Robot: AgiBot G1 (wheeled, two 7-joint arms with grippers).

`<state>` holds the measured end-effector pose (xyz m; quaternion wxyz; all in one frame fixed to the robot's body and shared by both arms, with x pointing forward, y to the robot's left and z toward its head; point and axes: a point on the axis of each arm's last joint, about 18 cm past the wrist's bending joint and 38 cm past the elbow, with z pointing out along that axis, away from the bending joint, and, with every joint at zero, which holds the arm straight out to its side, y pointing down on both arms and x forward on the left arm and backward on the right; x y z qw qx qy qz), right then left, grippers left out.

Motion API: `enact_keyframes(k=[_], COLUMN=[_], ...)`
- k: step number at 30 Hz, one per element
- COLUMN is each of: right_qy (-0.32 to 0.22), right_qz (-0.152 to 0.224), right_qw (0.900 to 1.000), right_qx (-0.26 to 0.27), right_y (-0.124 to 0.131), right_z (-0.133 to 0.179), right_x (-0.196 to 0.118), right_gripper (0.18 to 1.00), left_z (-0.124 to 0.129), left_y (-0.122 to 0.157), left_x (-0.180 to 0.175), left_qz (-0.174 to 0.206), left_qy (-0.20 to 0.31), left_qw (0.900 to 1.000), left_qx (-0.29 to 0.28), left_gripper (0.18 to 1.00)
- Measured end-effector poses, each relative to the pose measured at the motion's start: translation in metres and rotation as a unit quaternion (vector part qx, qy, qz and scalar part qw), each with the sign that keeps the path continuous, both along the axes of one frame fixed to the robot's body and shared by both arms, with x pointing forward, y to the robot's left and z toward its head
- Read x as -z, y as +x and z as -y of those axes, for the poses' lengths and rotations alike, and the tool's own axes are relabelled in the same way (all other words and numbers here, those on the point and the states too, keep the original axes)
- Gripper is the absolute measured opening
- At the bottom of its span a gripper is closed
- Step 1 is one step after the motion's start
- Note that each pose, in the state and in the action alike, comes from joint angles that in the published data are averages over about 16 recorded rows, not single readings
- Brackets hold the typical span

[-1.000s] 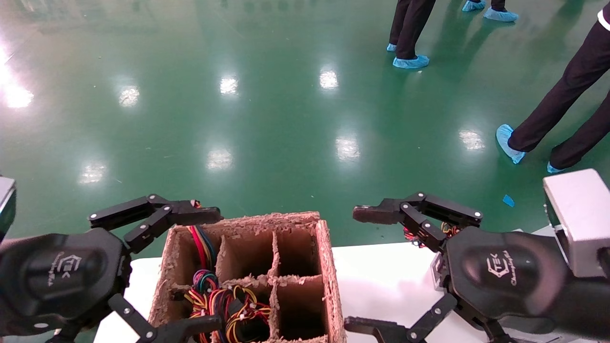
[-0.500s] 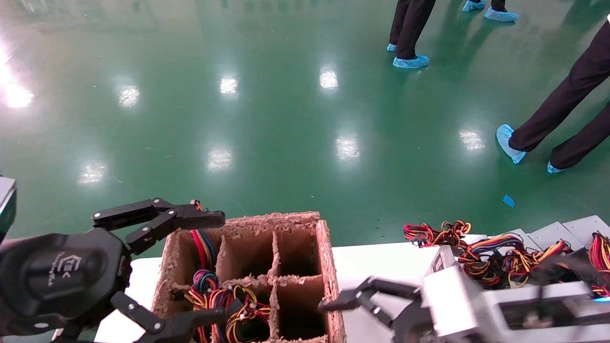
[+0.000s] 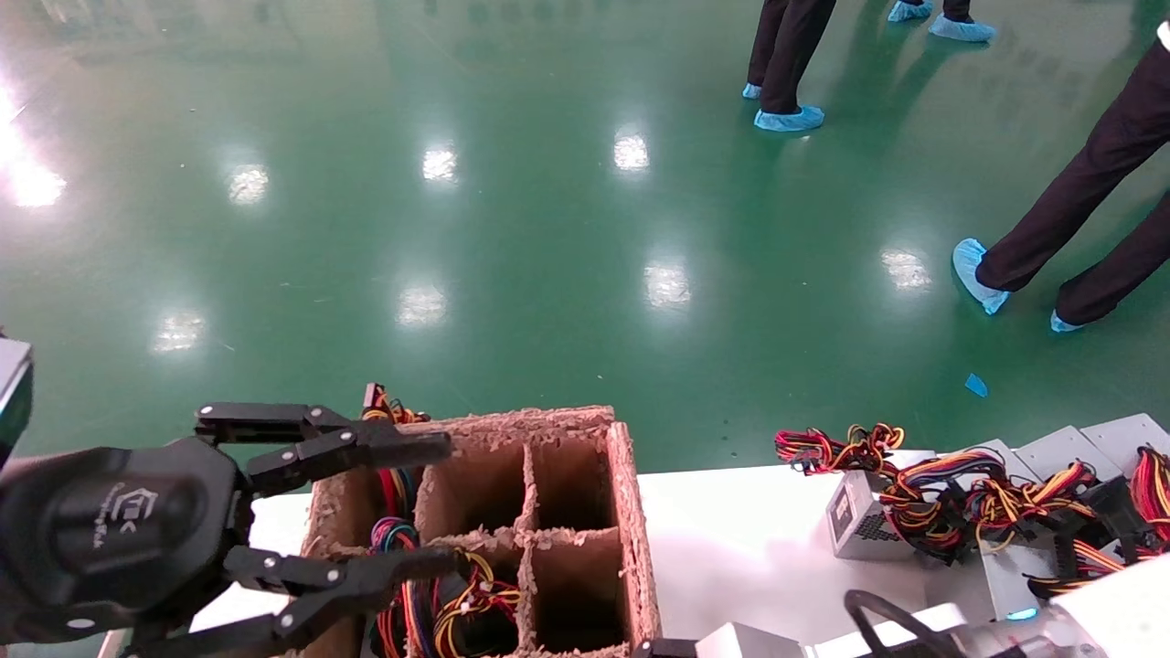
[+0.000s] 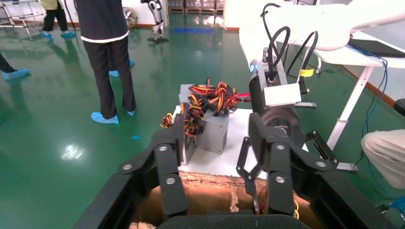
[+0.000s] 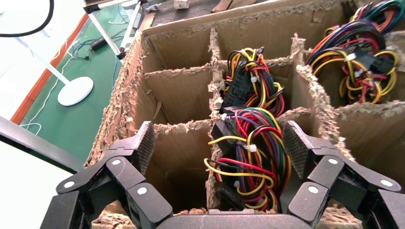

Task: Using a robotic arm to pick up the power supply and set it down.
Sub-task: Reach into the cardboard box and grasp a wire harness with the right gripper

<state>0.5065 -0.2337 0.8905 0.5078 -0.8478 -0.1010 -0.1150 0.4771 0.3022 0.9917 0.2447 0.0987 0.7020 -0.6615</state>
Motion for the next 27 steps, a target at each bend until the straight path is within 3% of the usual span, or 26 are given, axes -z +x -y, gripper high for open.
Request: enact_keyframes(k=[13,19,27], right_qy=[-0.008,-0.013,-0.009], right_qz=[-0.002,0.003,0.008], right_qw=[1.000,1.000,1.000], right_qx=[0.010,0.018,0.026], right_y=[0.010,0.014,0.017], right_z=[-0.006,-0.005,-0.003], right_x=[0.009,0.012,0.012], right_gripper=[0.837,0.716,0.532], left_z=[0.000,0.000,0.000], left_y=[0.000,0.000,0.000], left_x=[0.000,0.000,0.000], left_qz=[0.000,0.000,0.000], left_qy=[0.000,0.000,0.000], left_qw=[1.0000,1.0000,1.0000], left_qx=[0.000,0.000,0.000], left_gripper=[0.355,0.267,0.207])
